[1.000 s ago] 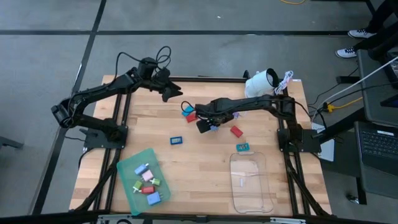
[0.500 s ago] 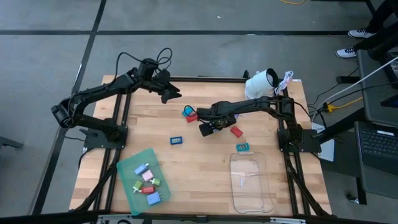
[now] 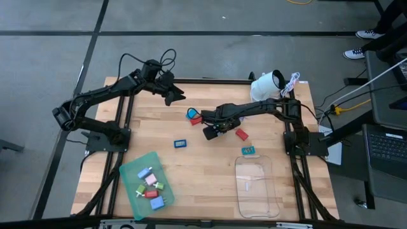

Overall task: Pick & Place Office items
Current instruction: Put the blue charger adapter into the blue bin

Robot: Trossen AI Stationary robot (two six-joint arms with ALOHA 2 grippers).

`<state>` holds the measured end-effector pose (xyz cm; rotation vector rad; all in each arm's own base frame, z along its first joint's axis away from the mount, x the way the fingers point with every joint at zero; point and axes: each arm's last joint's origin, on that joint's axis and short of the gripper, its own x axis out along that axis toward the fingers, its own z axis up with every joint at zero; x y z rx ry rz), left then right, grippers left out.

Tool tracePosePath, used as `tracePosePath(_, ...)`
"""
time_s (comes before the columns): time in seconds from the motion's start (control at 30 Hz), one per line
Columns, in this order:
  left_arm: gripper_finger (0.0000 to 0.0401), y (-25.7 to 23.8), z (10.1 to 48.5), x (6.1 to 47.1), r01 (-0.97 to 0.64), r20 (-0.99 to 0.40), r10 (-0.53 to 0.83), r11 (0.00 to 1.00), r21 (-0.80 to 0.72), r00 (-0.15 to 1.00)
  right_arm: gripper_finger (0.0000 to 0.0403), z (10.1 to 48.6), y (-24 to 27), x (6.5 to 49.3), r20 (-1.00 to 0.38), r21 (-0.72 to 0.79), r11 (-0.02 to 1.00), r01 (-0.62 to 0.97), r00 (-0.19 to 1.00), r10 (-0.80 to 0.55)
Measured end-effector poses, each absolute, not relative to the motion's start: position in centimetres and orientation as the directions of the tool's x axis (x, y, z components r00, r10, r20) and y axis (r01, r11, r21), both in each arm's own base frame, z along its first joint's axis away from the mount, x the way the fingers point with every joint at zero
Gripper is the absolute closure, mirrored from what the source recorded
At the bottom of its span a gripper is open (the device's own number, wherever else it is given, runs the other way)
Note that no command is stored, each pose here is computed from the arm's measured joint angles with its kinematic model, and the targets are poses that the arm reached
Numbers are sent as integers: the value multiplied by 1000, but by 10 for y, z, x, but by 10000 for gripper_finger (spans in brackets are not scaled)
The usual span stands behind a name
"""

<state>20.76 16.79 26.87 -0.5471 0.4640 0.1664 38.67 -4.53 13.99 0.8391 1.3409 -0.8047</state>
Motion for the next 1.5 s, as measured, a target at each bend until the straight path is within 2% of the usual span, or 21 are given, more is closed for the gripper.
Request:
tracePosePath(0.3, 189, 168, 269, 208, -275, -467, 31, 842, -463, 884, 132, 140, -48, 387, -998, 50, 511, 858, 68, -16)
tracePosePath(0.53, 189, 168, 269, 208, -275, -467, 32, 842, -464, 884, 192, 140, -48, 387, -997, 50, 519, 853, 70, -20)
tracePosePath(0.83, 189, 168, 269, 208, -276, -468, 33, 843, -462, 883, 192, 142, -47, 388, -996, 86, 575, 814, 90, 23)
tracePosePath(0.97, 189, 168, 269, 208, -243, -462, 20, 871, -428, 886, 192, 154, -42, 392, -980, 193, 629, 753, 183, 82)
tracePosePath(1.13, 189, 161, 278, 207, -169, -431, 15, 932, -321, 902, 192, 192, -39, 401, -897, 397, 671, 626, 420, 138)
tracePosePath(1.3, 189, 154, 294, 203, -112, -381, 24, 971, -210, 924, 192, 239, -40, 405, -715, 620, 673, 404, 645, 271)
tracePosePath(1.5, 189, 144, 322, 197, -32, -296, -7, 991, -127, 955, 192, 278, -52, 405, -480, 776, 613, 149, 770, 421)
